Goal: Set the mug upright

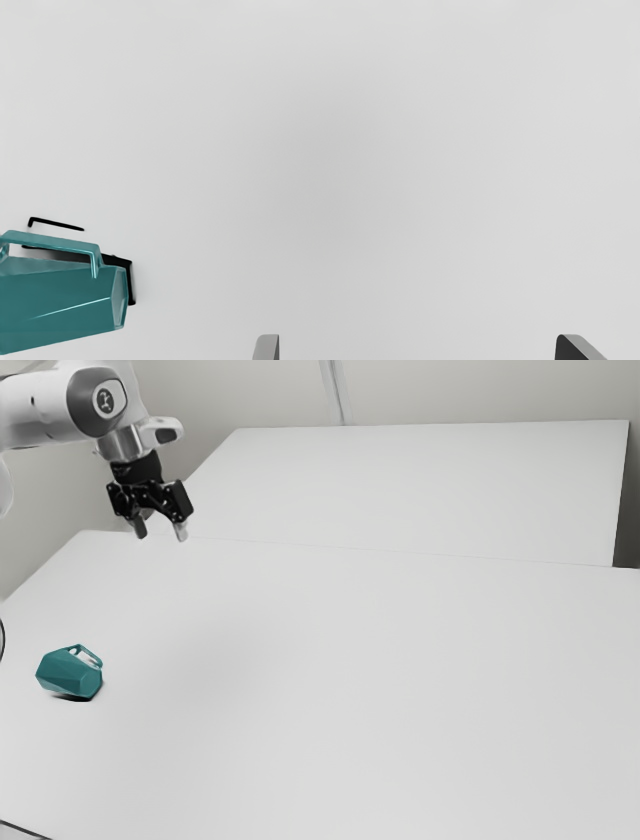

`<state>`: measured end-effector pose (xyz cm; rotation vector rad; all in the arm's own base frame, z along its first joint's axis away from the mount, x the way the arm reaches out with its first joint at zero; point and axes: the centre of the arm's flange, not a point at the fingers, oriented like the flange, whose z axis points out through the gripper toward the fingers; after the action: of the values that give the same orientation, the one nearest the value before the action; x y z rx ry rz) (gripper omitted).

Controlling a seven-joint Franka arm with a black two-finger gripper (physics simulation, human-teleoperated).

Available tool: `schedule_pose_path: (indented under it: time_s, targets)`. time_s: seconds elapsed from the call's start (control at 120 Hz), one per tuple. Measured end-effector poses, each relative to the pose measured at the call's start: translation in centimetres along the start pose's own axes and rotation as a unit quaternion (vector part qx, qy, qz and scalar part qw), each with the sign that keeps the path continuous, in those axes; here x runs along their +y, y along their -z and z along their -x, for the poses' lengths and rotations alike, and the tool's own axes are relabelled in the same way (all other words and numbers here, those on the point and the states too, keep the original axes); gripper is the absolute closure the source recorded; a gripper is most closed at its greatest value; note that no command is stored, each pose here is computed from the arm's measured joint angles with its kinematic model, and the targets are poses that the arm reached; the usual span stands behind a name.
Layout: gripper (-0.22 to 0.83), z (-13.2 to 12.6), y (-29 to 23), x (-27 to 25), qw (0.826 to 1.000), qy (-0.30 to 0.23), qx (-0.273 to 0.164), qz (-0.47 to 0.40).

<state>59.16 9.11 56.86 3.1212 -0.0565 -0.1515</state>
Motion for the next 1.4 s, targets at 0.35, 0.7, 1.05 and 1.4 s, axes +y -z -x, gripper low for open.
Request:
schedule_pose_path:
  time_s: [0.35, 0.7, 1.05, 1.4]
  targets:
    - [0.0, 8.6, -5.8, -9.3, 0.993, 0.069, 0.075, 0.065]
    - [0.0, 23.4, -14.6, -29.9, 0.926, 0.194, 0.254, 0.201]
    - [0.0, 19.7, -22.4, -32.7, 0.926, -0.014, 0.316, 0.208]
    - [0.01, 23.4, -24.2, -32.7, 0.919, -0.124, 0.344, 0.146]
